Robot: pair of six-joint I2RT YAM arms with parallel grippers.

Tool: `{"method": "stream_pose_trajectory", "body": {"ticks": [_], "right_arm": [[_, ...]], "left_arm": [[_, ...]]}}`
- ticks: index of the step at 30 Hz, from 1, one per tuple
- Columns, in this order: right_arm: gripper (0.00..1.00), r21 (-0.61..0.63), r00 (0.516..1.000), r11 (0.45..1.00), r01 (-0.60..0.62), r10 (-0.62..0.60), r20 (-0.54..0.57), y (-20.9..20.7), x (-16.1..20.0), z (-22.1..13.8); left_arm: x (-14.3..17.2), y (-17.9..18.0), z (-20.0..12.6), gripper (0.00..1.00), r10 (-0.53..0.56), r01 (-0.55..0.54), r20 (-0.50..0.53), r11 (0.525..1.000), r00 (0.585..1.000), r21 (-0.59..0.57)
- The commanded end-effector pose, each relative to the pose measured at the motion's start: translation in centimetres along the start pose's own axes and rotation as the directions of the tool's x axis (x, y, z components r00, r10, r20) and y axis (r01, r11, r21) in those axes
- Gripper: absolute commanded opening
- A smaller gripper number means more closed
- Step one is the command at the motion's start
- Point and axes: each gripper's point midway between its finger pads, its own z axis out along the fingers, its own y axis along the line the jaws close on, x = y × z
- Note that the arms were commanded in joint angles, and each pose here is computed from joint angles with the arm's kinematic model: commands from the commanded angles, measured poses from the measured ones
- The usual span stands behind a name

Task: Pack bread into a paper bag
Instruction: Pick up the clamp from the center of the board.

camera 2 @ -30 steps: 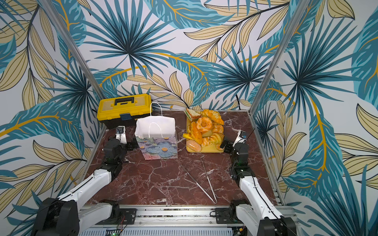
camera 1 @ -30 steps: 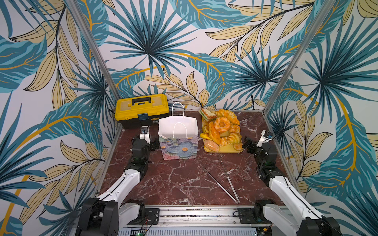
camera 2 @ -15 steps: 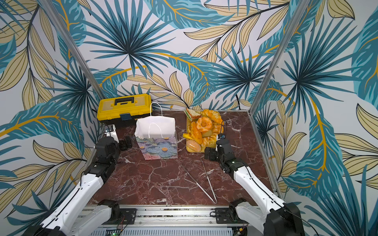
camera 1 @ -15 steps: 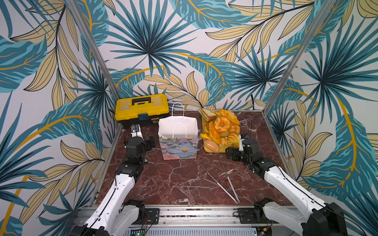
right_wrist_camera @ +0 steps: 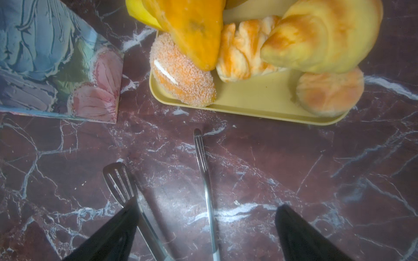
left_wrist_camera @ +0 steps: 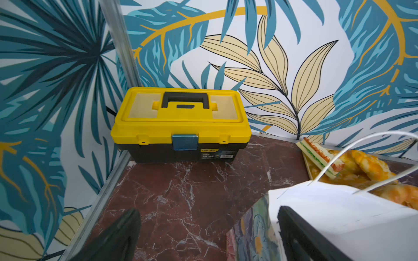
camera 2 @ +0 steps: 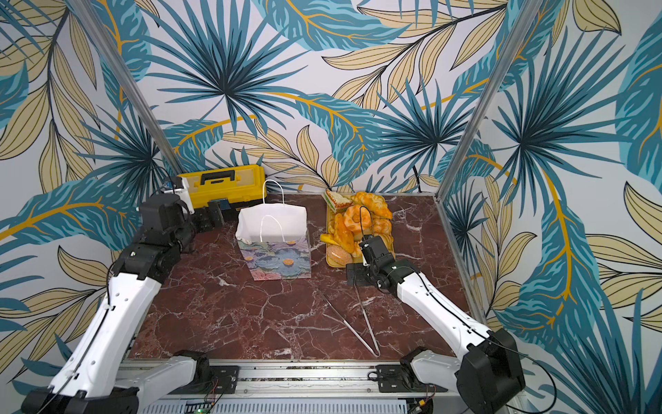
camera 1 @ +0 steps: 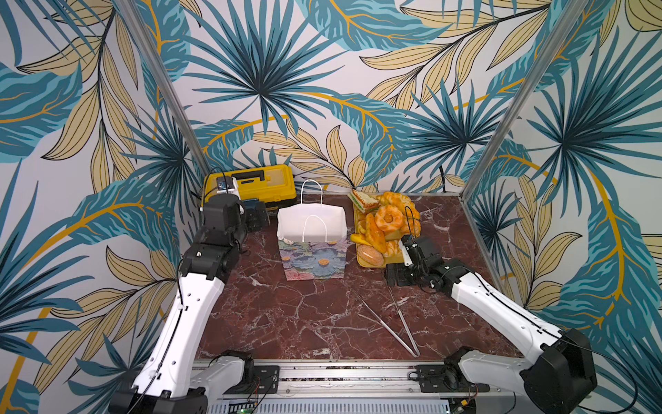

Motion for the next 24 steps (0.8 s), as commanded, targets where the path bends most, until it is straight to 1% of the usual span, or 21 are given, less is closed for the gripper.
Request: {"method": "stream_pose_trajectory", "body": {"ticks": [1,4,7,11,13,19,24], "right_arm": [[0.99,0.003,0.996,0.999,0.051,-0.05,-0.072,0.3,1.7,-0.3],[0.98,0.004,0.994,0.997,0.077,-0.076,-0.081,0.7,2.4,-0.2],[0.98,0.015,0.993,0.995,0.095,-0.093,-0.077,0.9,2.8,-0.1],[0.98,0.02,0.988,0.992,0.126,-0.124,-0.091,1.5,3.0,0.2],[0.98,0.024,0.985,0.989,0.145,-0.142,-0.098,1.7,3.1,0.4],[0.98,0.053,0.976,0.98,0.19,-0.183,-0.114,2.2,3.1,1.1],[0.97,0.1,0.978,0.977,0.189,-0.178,-0.109,1.5,3.1,1.2]], "left_arm": [[3.0,-1.5,-0.1,0.95,0.03,-0.012,-0.234,0.997,0.972,0.077],[2.9,-1.8,0.0,0.94,0.043,-0.021,-0.265,0.996,0.963,0.085],[3.4,-2.5,-0.3,0.94,0.058,-0.022,-0.325,0.993,0.944,0.115],[4.3,-2.9,-0.8,0.94,0.118,-0.081,-0.389,0.99,0.914,0.112],[4.7,-2.8,-0.9,0.94,0.127,-0.094,-0.404,0.99,0.906,0.102],[5.6,-4.3,-0.7,0.93,0.13,-0.076,-0.426,0.987,0.896,0.14],[7.1,-5.4,1.0,0.93,0.109,-0.049,-0.461,0.989,0.881,0.141]]}}
